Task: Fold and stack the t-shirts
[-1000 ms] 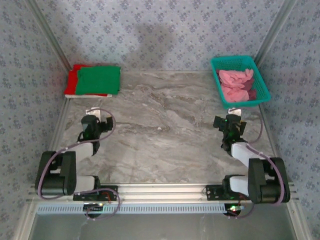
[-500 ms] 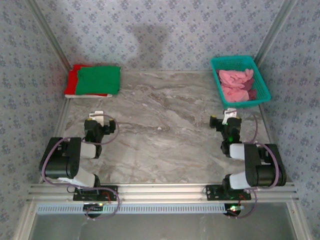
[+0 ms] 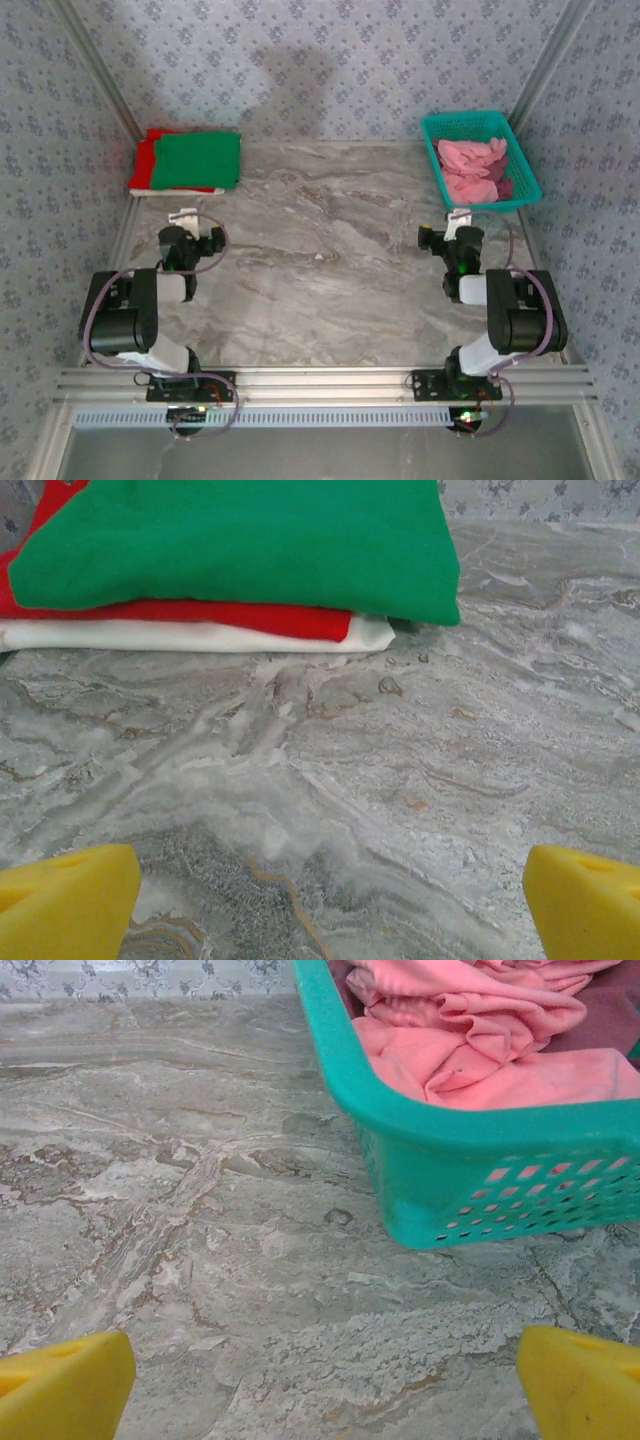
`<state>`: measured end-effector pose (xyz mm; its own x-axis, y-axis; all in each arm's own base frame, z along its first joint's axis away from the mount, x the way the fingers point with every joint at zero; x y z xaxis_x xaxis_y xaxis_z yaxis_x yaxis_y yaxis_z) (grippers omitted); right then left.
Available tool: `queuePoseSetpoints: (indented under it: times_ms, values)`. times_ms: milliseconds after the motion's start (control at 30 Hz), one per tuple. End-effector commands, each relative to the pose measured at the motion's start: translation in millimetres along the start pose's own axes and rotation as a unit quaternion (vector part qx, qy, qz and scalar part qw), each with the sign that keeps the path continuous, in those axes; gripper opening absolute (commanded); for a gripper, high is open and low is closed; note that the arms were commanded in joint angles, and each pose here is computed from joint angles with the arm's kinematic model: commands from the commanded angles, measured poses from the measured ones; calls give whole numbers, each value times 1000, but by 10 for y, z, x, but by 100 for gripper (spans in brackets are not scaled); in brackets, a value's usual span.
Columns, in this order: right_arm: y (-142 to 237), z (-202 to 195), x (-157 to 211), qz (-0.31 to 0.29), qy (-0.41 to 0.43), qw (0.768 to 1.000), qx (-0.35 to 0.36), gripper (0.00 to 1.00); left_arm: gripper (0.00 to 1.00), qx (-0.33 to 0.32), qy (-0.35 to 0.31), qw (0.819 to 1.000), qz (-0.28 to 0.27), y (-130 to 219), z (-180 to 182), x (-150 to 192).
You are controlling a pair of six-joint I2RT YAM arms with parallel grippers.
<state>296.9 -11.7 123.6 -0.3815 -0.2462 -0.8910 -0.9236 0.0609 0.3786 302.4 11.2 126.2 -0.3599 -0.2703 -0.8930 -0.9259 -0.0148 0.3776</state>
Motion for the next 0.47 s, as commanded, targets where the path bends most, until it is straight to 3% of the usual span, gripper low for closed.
queuePoseSetpoints:
  times_ms: [0,433]
  values:
    - [-23,4,-18,5,4,1000,1,100,98,-5,4,1000,3,-30,-21,-9]
    - [-25,-2,-13,6,3,1000,-1,100,98,-5,5,1000,1,-27,-19,-16]
Point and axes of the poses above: each hand's point on the last joint's axis, 136 mm out from that joint toward the fingers, its own y axis back along the fingers, its own z axis along the line the jaws close on, x = y × z, the point moved 10 cm from there along y, back along the fingers, and after that the axes turned 14 degrees about y, right-handed, at the moved point
